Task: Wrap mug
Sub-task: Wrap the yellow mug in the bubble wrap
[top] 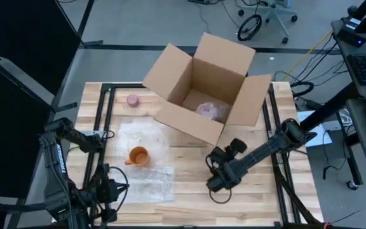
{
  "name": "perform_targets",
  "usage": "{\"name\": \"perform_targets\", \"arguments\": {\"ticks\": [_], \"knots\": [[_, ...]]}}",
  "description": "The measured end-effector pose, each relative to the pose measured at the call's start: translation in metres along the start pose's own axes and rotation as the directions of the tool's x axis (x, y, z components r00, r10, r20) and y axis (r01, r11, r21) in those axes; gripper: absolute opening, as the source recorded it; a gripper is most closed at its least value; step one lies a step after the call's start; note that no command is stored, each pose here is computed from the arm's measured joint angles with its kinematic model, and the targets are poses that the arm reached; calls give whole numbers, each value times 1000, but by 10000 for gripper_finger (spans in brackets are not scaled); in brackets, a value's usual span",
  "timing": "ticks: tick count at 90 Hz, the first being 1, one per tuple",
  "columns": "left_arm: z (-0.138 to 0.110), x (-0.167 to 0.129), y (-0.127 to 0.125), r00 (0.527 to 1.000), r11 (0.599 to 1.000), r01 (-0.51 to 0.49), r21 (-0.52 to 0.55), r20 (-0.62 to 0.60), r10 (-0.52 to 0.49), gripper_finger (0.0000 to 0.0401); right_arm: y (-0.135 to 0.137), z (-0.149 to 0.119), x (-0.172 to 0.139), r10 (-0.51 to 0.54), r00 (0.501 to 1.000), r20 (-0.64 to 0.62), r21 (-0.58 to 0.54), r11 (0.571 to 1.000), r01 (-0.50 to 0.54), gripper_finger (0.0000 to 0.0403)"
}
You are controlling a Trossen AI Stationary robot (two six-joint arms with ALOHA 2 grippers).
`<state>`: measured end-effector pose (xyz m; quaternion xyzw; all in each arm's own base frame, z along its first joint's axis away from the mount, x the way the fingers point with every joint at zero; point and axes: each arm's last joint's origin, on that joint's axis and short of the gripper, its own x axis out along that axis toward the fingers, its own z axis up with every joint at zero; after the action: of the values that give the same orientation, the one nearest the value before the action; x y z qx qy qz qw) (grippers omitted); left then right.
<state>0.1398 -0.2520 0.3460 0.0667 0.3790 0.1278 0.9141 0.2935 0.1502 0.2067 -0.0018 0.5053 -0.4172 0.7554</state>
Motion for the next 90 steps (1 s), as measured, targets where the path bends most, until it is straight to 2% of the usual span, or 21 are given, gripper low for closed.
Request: {"name": "perform_targets", "arguments": {"ticks": [7,16,22,28,33,40,52,70,90], "knots": [[0,0,0,1000,1000,0,0,0,0,0,19,4,-5,140,984,107,-17,990,-139,113],[0,0,0,1000,1000,1,-2,0,-1,0,40,15,-10,266,924,274,-153,961,-232,113],[0,0,0,1000,1000,2,-4,1,-2,0,46,26,-10,272,881,388,-256,950,-180,113],[0,0,0,1000,1000,3,-5,2,-3,0,47,39,-3,224,851,474,-333,941,-63,113],[0,0,0,1000,1000,1,-4,7,-1,0,44,48,7,180,846,502,-398,916,42,113],[0,0,0,1000,1000,0,-3,10,0,0,35,58,26,120,869,481,-474,869,143,113],[0,0,0,1000,1000,-1,-5,11,1,0,16,64,52,17,920,391,-525,825,208,113],[0,0,0,1000,1000,-1,-6,12,1,0,2,38,49,-81,955,286,-588,772,242,96],[0,0,0,1000,1000,-2,-3,12,2,0,-14,12,38,-182,966,182,-512,821,251,74]]}}
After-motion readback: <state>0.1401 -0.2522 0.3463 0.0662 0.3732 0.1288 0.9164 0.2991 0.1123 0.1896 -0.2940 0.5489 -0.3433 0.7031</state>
